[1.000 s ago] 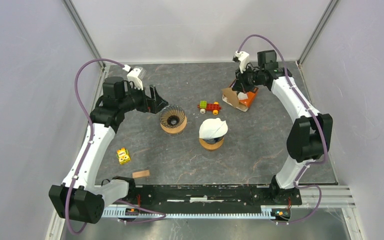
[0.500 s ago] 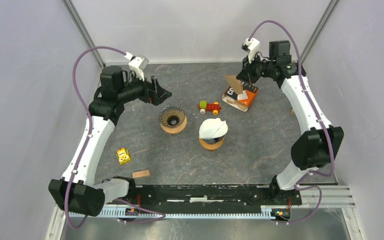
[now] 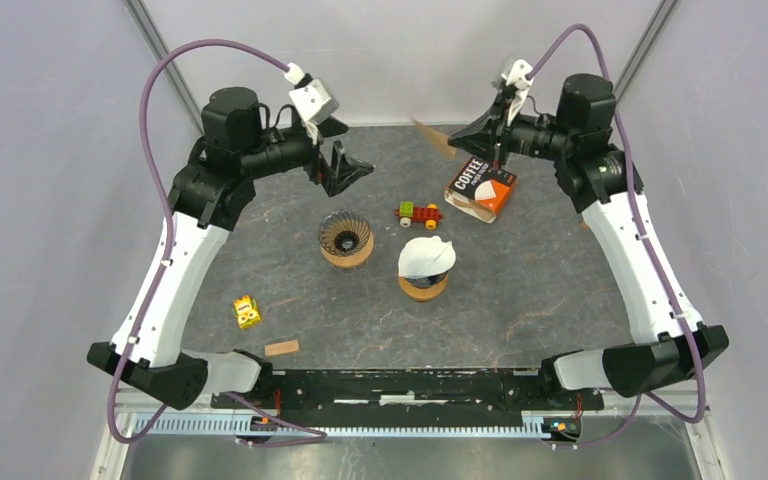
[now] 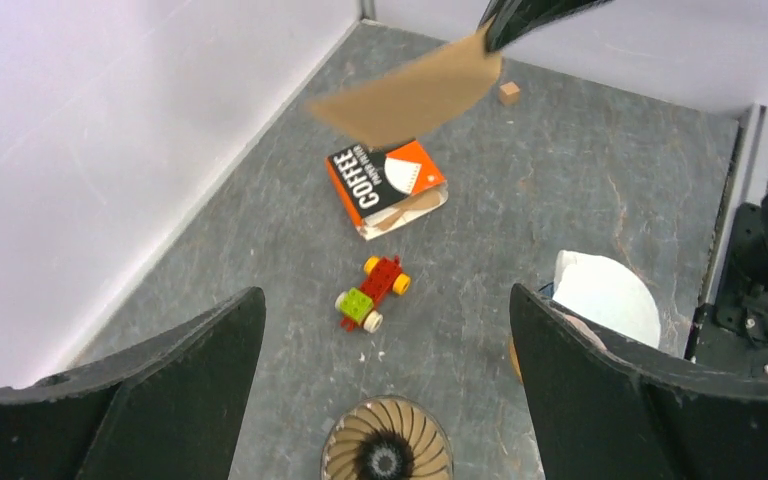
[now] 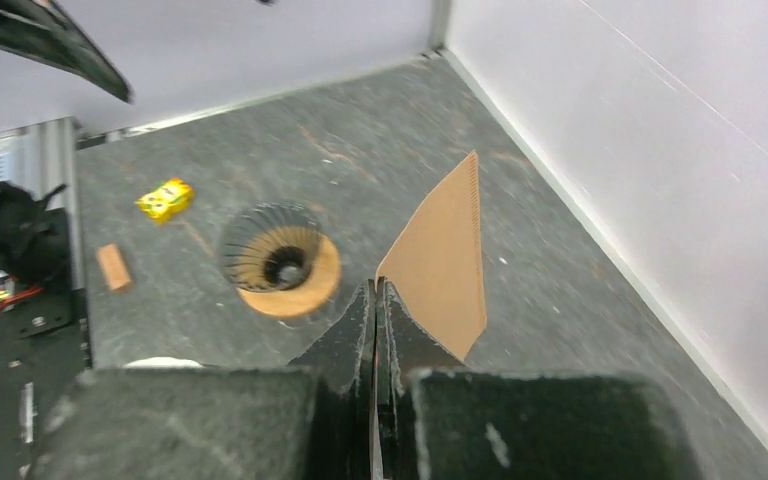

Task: Place the coffee filter in the dripper
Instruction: Pick up the coffee filter from the coffee filter holder.

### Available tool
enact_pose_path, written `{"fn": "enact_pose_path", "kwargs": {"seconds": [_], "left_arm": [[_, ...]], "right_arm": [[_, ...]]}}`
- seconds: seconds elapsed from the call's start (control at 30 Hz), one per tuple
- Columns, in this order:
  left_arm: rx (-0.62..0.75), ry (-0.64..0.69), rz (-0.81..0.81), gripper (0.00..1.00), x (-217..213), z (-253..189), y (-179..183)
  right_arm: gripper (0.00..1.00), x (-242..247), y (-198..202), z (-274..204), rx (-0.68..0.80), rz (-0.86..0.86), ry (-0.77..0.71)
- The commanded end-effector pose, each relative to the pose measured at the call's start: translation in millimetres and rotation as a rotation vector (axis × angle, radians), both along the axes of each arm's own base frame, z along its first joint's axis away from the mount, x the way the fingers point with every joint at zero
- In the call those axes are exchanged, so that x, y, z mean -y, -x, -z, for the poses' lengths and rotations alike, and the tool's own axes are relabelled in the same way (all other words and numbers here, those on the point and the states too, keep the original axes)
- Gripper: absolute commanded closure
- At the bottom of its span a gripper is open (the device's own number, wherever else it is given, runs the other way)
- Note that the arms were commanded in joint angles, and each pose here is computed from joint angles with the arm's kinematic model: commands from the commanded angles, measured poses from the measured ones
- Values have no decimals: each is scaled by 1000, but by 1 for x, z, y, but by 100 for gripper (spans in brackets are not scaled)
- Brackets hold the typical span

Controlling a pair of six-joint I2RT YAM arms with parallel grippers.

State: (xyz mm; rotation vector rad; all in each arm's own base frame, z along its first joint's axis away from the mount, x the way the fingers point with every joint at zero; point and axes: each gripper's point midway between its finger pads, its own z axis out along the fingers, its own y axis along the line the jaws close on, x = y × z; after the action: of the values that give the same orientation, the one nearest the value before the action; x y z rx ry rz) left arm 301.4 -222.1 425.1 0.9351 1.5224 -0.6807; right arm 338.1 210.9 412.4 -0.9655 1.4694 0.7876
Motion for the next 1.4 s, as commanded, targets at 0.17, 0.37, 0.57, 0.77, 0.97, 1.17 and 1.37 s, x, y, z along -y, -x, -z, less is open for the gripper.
{"fn": "enact_pose_path", "kwargs": {"seconds": [0.17, 0.37, 0.57, 0.77, 0.97, 1.17, 1.37], "left_arm": [[225, -253, 230, 8, 28, -11, 46], [220, -335, 357, 18, 45, 6, 75], [204, -355, 394, 40, 56, 15, 79], [183, -355, 408, 45, 64, 19, 76], [164, -348, 417, 47, 70, 21, 76], [148, -339, 434, 51, 73, 23, 79], [116, -323, 450, 63, 79, 25, 79]], "right_arm": [[100, -55, 72, -8, 68, -287, -48], [100, -68, 98, -3, 54, -402, -73], [100, -73, 113, 4, 51, -468, -77], [100, -75, 116, 10, 48, -478, -75], [100, -77, 118, 12, 46, -484, -75], [100, -78, 117, 13, 47, -483, -73], [100, -79, 117, 15, 44, -481, -71]]}}
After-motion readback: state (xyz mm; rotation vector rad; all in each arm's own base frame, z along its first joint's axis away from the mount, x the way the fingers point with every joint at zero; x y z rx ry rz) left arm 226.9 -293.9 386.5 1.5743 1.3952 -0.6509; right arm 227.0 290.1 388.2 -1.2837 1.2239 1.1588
